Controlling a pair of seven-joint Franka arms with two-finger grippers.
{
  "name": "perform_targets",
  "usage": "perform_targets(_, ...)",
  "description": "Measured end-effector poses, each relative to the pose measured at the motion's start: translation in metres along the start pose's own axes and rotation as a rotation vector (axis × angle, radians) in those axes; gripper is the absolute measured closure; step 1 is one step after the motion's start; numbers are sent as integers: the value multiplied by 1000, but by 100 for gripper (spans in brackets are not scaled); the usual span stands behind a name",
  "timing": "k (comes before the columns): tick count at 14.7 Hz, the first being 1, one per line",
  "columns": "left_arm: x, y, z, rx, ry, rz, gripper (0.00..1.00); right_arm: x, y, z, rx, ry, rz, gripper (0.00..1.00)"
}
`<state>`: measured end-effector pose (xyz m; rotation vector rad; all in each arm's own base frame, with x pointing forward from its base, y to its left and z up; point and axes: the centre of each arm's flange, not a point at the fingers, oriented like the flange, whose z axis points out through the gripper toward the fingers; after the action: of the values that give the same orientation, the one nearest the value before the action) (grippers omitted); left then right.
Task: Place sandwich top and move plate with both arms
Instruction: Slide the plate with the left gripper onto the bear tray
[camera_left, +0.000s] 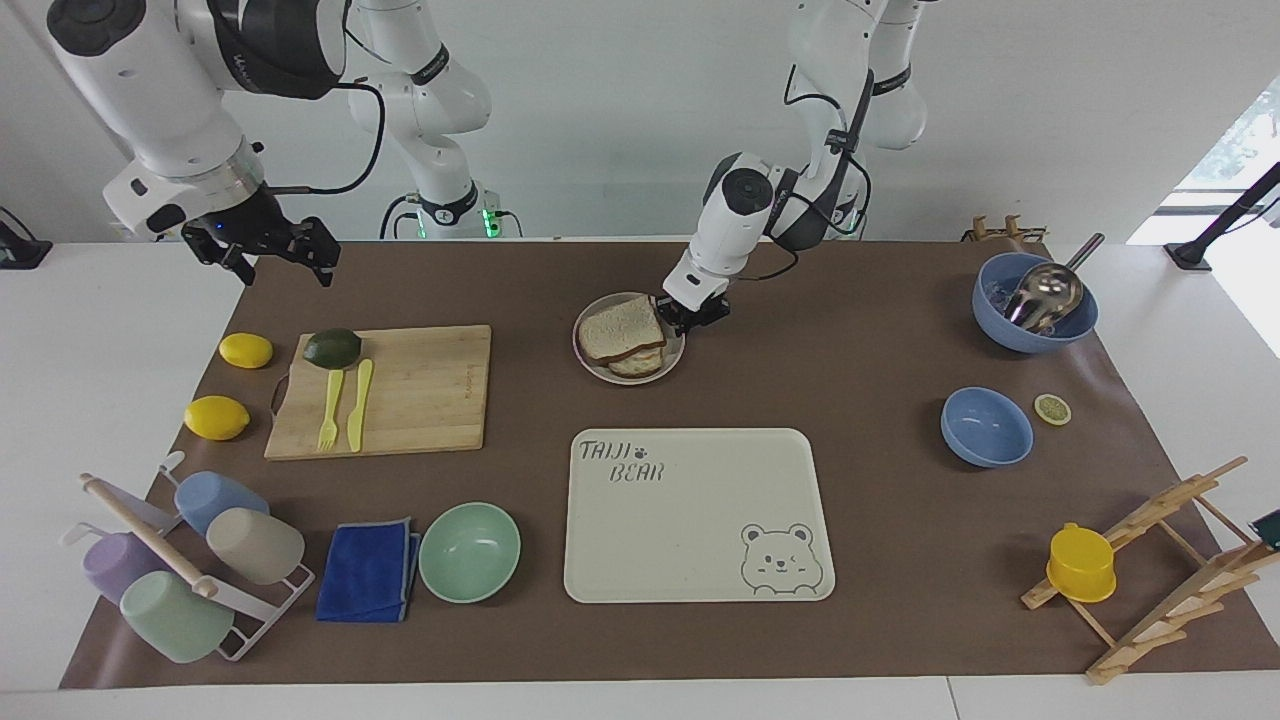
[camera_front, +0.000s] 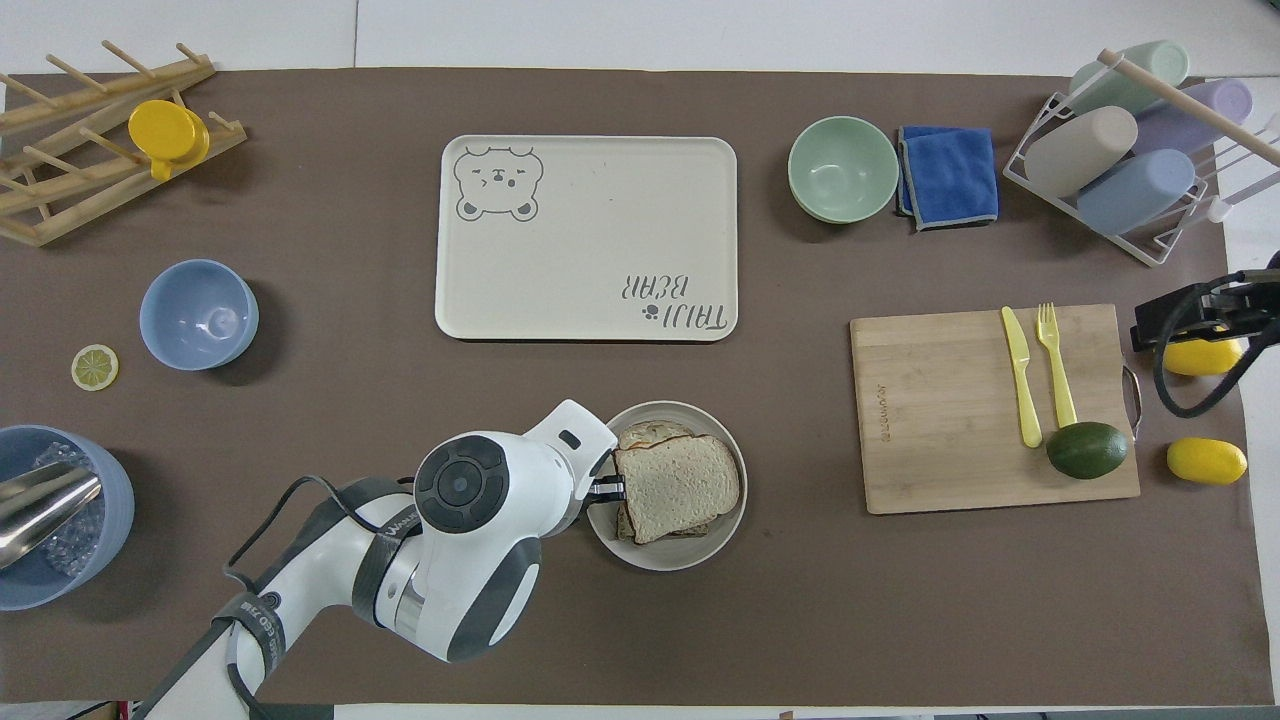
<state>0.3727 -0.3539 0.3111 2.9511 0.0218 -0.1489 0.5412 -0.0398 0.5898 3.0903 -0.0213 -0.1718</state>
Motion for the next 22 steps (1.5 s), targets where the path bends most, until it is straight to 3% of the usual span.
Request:
perform_targets(4, 25, -1, -29, -25, -21, -45, 96, 0, -2, 0, 0, -2, -4, 0)
perform_targets(8, 87, -23, -88, -76, -11, -114, 96, 0, -2, 0, 0, -3, -5, 0)
perform_targets(12, 149, -45, -118, -119, 33, -182, 96, 0, -2, 0, 0, -3, -5, 0)
perform_targets(15, 197, -56, -121, -141, 55, -212, 96, 0, -2, 0, 0, -3, -5, 0)
perform_targets(18, 252, -68, -114, -154, 36, -246, 96, 0, -2, 0, 0, -3, -5, 0)
perform_targets(22, 280, -79, -93, -160, 37, -256, 96, 0, -2, 0, 0, -3, -5, 0)
